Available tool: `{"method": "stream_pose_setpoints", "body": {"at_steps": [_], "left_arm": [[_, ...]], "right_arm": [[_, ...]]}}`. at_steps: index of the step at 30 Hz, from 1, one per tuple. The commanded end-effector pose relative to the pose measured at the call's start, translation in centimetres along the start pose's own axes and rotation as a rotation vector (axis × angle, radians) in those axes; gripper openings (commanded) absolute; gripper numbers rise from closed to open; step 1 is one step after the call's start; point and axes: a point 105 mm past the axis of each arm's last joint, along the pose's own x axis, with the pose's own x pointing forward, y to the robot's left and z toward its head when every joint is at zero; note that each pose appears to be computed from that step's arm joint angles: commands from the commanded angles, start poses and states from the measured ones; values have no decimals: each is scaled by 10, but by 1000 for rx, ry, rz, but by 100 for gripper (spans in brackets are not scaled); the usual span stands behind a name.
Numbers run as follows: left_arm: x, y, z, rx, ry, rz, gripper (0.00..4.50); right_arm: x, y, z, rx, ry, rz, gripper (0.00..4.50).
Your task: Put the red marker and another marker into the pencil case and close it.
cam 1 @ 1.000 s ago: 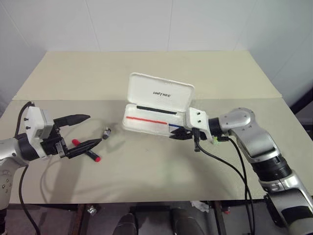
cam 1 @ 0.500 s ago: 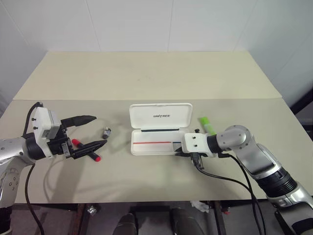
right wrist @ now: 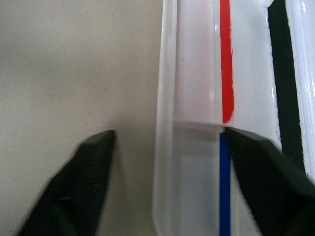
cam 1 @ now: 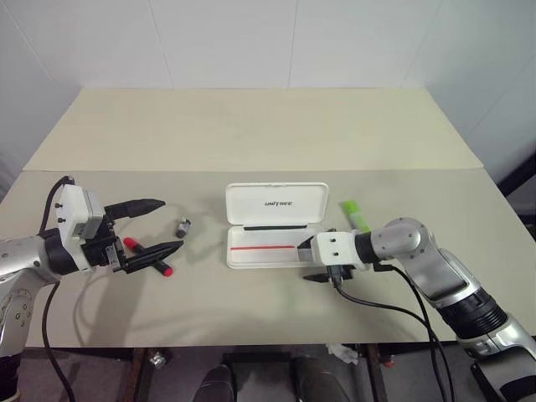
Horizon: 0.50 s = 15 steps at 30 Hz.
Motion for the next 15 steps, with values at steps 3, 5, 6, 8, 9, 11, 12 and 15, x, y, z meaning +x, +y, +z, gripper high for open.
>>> {"method": "stream_pose_setpoints", "body": {"at_steps": [3, 5, 6, 8, 9, 11, 12, 15], "left_arm": [[-1, -1, 5, 22, -12, 15, 450], [1, -2, 4, 16, -20, 18, 450], [2, -3, 4, 12, -25, 20, 450], [5, -6, 3, 4, -34, 25, 450], [6, -7, 2, -2, -39, 33, 450], [9, -9, 0, -12, -50, 54, 450], [10, -10, -1, -14, -50, 74, 450], [11, -6, -4, -14, -49, 166, 450]], "right_arm": [[-6, -1, 8, -5, -60, -9, 447], [-9, -4, 9, 5, -75, -23, 447], [-11, -5, 10, 6, -88, -30, 447], [-15, -6, 11, 13, -109, -33, 447], [-17, -8, 13, 15, -132, -39, 447], [-23, -11, 19, 29, -188, -57, 447], [-28, -15, 22, 38, -221, -73, 447], [-40, -23, 25, 58, -275, -107, 447]]}}
